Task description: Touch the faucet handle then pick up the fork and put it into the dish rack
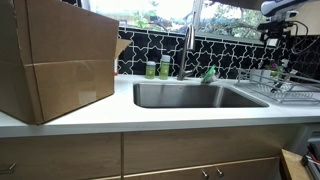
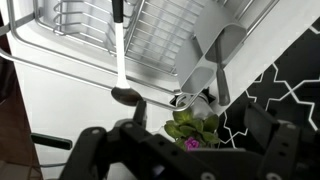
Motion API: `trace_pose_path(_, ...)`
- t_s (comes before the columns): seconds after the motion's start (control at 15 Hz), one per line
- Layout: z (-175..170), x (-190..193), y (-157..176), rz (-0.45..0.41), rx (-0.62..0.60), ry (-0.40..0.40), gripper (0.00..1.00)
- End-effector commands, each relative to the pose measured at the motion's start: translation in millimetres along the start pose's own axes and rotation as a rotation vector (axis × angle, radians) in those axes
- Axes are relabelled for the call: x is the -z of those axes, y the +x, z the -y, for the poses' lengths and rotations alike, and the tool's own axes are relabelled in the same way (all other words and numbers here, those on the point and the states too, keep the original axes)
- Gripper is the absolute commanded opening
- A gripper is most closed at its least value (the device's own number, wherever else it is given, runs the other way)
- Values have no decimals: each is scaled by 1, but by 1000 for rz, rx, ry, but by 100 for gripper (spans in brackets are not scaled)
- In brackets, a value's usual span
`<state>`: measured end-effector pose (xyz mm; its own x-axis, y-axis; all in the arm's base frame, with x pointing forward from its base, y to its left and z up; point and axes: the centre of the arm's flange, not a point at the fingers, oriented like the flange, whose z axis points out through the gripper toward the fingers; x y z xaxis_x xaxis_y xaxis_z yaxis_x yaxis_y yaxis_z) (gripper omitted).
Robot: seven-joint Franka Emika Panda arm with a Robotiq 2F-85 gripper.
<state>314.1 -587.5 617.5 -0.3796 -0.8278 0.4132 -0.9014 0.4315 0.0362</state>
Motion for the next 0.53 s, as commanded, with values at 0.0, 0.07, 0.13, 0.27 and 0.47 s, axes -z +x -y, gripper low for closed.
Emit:
trace_pose_path(0.0, -47, 23, 0, -16, 66, 0, 100)
trace_pose_path(0.07, -55, 27, 2, -40, 81, 8, 100)
trace_pose_path(0.13, -62, 32, 4, -62, 90, 13, 100)
trace_pose_path(0.27, -73, 39, 7, -80, 101, 22, 100)
trace_pose_path(0.47, -58, 47, 21, -70, 78, 17, 100)
